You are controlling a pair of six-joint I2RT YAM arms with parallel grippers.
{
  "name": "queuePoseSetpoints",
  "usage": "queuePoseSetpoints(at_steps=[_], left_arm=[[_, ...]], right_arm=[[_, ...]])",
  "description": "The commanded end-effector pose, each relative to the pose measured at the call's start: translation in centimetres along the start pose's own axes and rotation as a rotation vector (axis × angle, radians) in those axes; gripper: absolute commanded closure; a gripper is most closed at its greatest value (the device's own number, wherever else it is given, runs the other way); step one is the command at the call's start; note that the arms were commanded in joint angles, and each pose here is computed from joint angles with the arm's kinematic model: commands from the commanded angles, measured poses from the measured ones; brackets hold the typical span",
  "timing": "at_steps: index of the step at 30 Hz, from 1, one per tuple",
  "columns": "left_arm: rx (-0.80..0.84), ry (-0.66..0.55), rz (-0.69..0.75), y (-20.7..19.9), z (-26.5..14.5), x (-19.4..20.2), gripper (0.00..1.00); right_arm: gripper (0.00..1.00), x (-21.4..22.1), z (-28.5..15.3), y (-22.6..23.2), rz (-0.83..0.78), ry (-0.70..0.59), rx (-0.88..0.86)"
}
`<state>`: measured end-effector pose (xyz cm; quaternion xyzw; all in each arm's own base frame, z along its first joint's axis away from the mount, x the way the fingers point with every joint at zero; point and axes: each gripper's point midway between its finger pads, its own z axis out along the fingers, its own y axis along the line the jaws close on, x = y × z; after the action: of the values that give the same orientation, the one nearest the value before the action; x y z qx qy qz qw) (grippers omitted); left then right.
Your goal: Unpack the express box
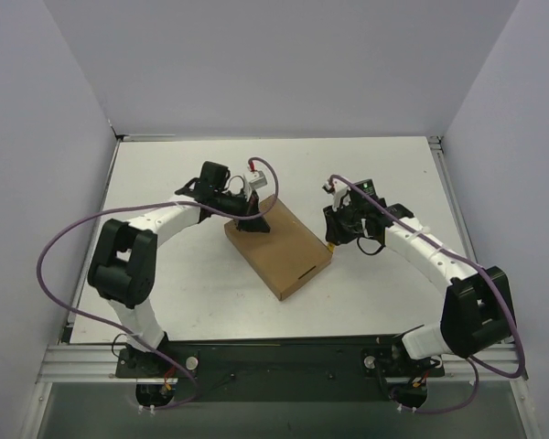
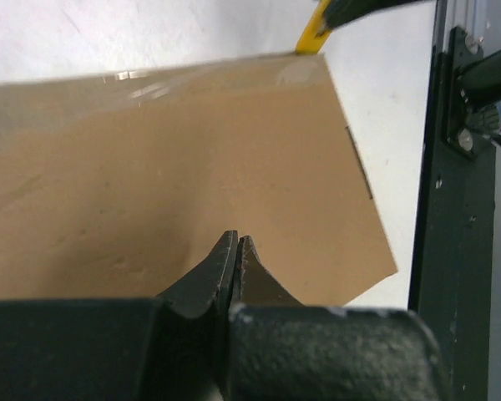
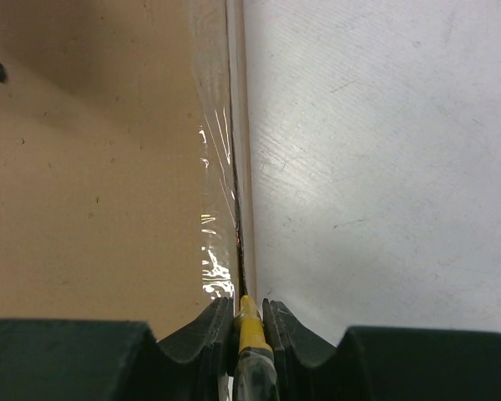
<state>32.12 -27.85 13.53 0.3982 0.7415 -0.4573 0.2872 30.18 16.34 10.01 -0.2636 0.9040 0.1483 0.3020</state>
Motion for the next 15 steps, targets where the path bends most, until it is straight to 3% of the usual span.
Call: queuePoseSetpoints(at_steps=[1,8,13,15], left_arm=[[0.065,0.098,0.002,0.6,2.1,3.5,1.00],[-0.026,0.340,-0.054,3.1,1.3,10.1,1.00],[-0.050,0.329,-0.011,4.6,1.4,8.5,1.00],[-0.022,0.276,0.003,4.1,1.6,6.3,1.00]], right_arm=[[1.00,1.9,0.7,-0.2,0.008,0.080,-0.010],[1.00,4.6,0.4,-3.2,0.184,0.078,0.038],[1.00,4.1,-0.1,-3.5,0.218,0.055,0.025],[1.00,1.7,-0.8,-2.6,0.179,0.007,-0.013]])
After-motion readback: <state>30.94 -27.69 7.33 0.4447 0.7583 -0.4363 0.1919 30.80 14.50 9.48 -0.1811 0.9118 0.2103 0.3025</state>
